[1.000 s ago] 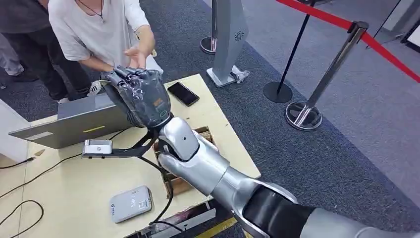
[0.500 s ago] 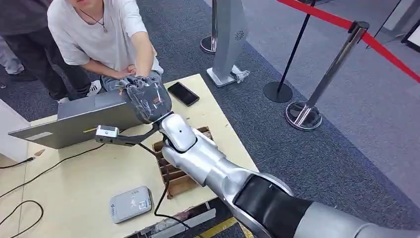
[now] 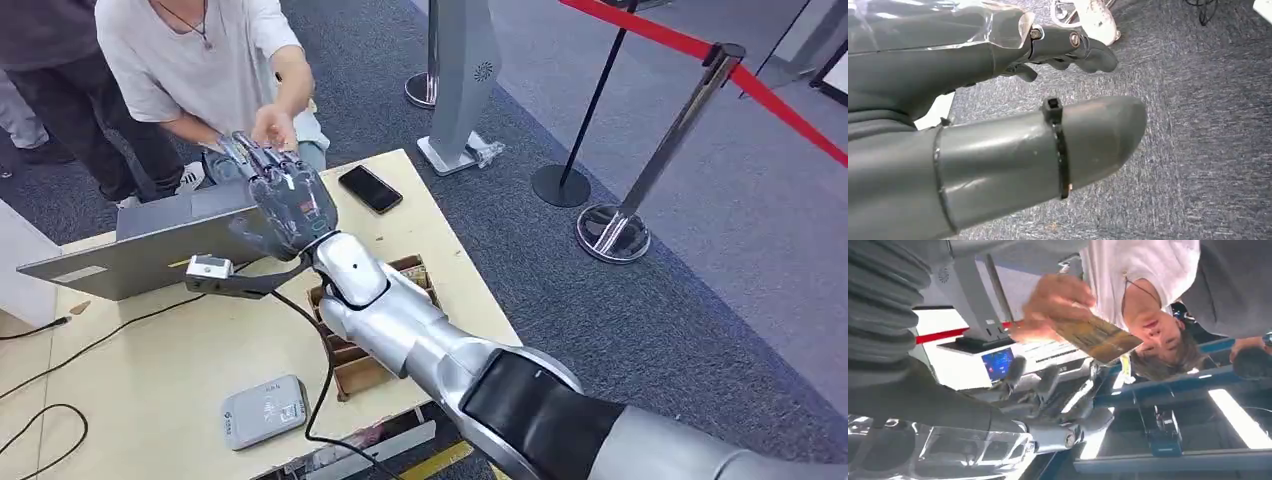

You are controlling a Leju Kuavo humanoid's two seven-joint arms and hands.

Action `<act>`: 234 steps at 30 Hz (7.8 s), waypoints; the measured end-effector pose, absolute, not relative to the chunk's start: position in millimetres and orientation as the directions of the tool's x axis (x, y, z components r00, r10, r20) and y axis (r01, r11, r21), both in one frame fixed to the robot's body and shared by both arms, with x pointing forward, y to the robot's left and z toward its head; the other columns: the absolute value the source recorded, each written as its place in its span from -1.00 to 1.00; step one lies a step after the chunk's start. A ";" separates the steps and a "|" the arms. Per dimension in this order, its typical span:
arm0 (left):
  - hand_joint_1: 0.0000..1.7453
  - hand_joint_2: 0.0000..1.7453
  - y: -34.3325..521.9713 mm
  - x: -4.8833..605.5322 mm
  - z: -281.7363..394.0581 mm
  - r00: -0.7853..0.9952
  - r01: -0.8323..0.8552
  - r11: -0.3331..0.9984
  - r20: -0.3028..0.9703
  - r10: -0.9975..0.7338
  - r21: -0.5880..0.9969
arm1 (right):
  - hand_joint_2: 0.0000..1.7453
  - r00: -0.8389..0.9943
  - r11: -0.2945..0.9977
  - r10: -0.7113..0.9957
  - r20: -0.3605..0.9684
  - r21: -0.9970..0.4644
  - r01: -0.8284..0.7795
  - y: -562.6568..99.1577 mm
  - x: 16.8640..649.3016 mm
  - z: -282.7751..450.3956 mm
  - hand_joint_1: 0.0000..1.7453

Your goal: Pass the card to the sensor for recognition and then transmit it.

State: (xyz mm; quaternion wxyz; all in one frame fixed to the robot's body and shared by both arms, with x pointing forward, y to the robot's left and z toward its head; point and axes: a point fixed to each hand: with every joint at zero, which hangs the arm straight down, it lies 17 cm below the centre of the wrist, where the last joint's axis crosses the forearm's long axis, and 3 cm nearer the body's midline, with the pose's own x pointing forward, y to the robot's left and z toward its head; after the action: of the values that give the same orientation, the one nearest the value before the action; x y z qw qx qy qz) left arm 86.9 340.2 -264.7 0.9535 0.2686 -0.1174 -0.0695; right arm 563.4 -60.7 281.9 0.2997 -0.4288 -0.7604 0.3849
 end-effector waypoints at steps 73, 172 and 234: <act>-1.00 -1.00 338.7 84.7 -264.1 0.956 0.062 0.845 0.211 -0.203 0.531 | -1.00 -0.623 0.907 -0.081 0.778 -0.201 -0.369 -49.0 417.3 297.6 -1.00; -1.00 -1.00 337.7 80.0 -265.7 0.967 0.036 0.854 0.196 -0.160 0.519 | 1.00 -0.525 0.285 0.825 0.211 -0.957 0.063 -76.3 440.7 133.6 -1.00; -1.00 -1.00 340.7 72.4 -267.1 0.976 -0.001 0.860 0.187 -0.110 0.510 | 1.00 -0.439 0.090 0.895 0.082 -0.996 -0.001 -127.6 457.3 109.7 -0.16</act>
State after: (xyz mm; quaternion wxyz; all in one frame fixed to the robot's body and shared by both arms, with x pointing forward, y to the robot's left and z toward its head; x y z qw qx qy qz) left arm 72.4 340.7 -267.1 0.9587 0.2628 -0.1054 -0.0282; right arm 457.3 -127.6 109.7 0.3913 -0.3567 -0.6261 0.5724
